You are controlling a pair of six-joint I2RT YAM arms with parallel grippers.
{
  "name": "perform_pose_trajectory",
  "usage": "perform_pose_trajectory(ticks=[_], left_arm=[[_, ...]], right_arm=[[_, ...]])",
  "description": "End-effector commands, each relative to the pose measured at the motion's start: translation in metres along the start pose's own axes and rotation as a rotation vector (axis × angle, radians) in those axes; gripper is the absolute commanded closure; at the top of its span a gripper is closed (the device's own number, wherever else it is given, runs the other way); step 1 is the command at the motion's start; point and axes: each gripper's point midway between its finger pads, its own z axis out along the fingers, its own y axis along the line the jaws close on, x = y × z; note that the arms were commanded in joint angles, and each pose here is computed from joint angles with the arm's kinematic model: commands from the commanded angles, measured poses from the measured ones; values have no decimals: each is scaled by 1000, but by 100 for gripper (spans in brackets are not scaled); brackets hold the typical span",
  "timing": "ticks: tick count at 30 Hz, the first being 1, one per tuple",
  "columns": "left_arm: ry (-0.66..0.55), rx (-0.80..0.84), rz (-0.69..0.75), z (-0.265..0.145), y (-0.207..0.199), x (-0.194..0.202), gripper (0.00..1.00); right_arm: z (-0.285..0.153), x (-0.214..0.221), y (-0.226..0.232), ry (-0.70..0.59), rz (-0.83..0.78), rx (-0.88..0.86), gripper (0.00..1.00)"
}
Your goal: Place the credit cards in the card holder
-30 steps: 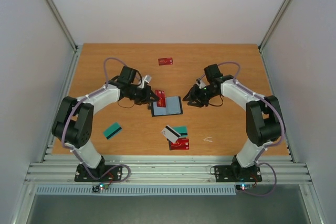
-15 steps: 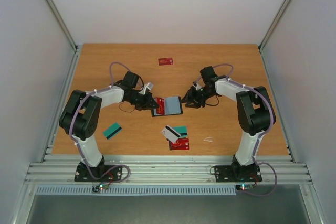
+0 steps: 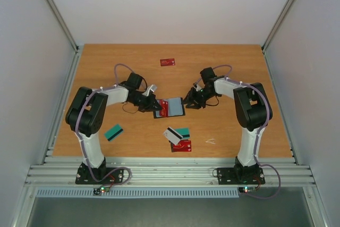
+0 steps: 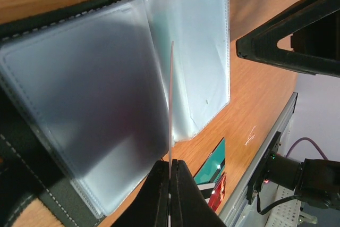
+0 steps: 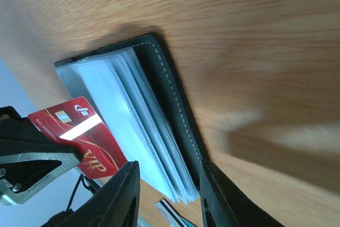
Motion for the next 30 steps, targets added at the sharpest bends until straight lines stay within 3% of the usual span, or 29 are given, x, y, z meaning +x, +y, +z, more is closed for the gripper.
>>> perform_pose_trajectory(ticks=[1, 30], left_arm=[[-6, 37, 37, 3, -6, -12, 100], [11, 79, -67, -1, -19, -11, 100]], right_arm=[[3, -7, 4, 7, -25, -21, 67], [16, 1, -8, 62, -6, -32, 70]])
